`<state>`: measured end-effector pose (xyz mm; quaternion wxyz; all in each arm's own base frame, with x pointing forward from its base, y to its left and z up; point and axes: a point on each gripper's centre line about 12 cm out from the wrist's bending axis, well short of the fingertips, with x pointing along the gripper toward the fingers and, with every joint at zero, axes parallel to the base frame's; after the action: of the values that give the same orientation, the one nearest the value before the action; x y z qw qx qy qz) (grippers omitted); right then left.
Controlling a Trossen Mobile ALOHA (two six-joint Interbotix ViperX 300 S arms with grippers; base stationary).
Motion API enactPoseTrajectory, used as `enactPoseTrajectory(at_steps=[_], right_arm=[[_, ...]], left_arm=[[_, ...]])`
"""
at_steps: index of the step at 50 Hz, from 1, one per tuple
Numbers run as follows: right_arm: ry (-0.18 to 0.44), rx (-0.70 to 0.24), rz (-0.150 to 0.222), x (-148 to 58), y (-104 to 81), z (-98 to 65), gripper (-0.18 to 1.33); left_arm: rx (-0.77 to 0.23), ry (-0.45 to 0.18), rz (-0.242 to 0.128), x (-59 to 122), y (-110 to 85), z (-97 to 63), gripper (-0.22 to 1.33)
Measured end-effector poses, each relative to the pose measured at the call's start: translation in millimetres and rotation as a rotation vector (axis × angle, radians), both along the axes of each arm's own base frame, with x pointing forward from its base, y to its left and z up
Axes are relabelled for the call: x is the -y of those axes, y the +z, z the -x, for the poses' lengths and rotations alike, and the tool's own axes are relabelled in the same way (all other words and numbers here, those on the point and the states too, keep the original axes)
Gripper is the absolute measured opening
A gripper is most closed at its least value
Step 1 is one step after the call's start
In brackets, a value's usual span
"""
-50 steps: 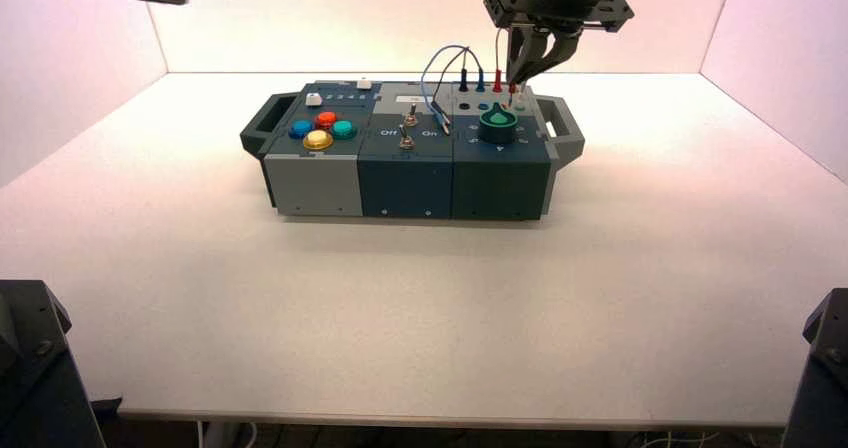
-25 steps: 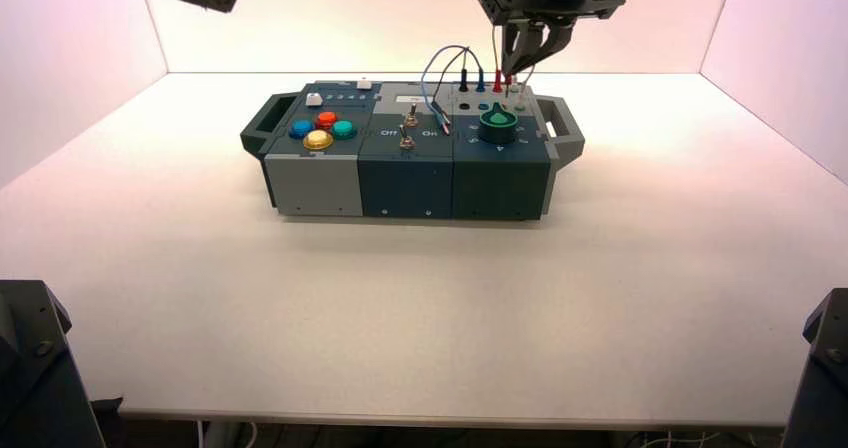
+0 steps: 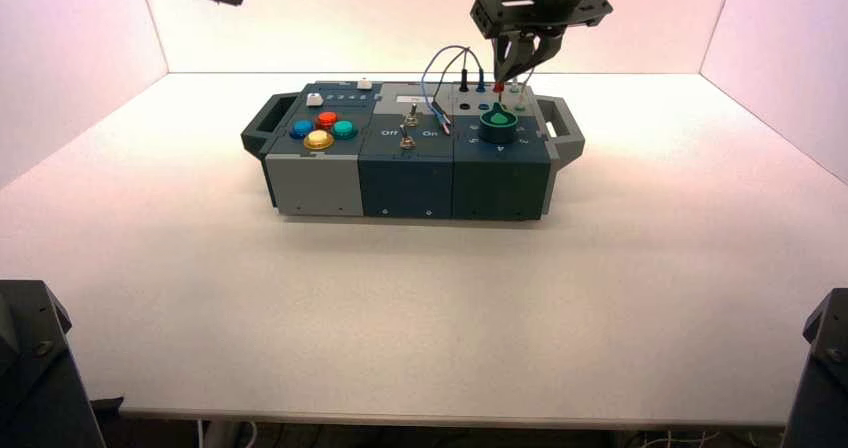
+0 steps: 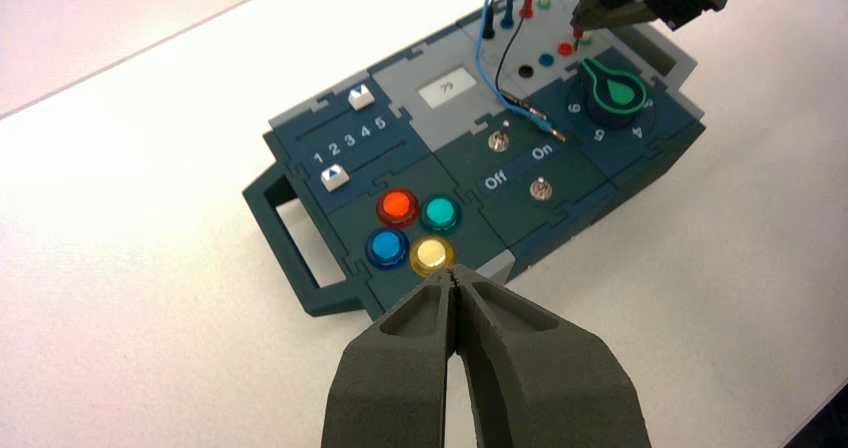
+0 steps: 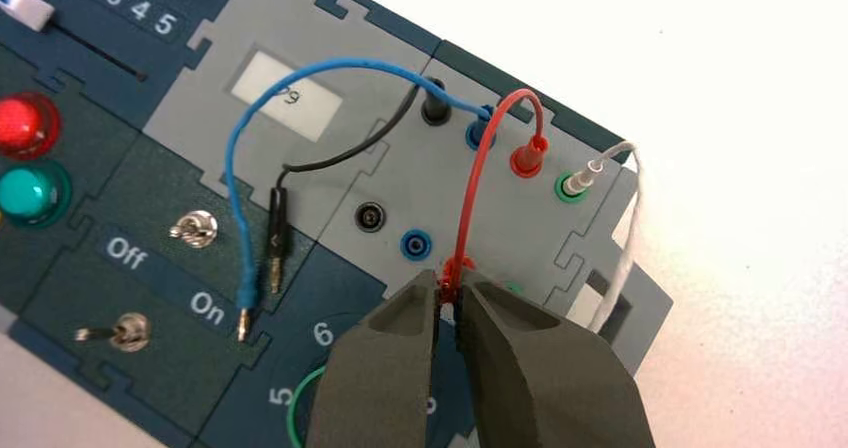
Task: Insert the red wire.
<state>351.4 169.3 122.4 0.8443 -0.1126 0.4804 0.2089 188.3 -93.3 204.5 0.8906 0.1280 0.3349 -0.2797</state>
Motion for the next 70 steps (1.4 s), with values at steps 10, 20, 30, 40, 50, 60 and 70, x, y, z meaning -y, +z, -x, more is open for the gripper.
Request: enactPoseTrajectory(at_steps=[10,20,30,40,50,60,70], right_arm=[[0.008,0.007,0.012,0.4,-6.2,-2.7,0.03],[0.015,0.017,0.019,0.4,-6.5,-4.0,0.03],[0.018,0.030,0.021,0.5,-3.4,-7.6,0.03],[0.011,0.017,0.026,3.1,-2.0,-8.7,0.03],[0.019,0.016,0.035,2.4,0.7,-11.3,0.02],[0.019,0.021,0.035,1.9,3.9,-14.1,0.02],[0.017,0.018,0.035,1.8,4.4,-14.3,0.03]], left_arm=[[0.004,0.003,0.002,0.0,0.2,-0.6,-0.16],[0.010,0.004,-0.001,0.8,0.9,-3.9,-0.16],[-0.019,-0.016,-0.026,6.1,-1.0,-14.7,-0.16],[-0.048,-0.085,-0.071,17.6,-0.3,-27.6,-0.16],[-0.093,-0.126,-0.102,26.4,-10.0,-37.2,-0.16],[-0.105,-0.128,-0.107,28.8,-14.7,-42.0,-0.16],[-0.096,-0.122,-0.104,28.9,-14.3,-43.3,-0.16]])
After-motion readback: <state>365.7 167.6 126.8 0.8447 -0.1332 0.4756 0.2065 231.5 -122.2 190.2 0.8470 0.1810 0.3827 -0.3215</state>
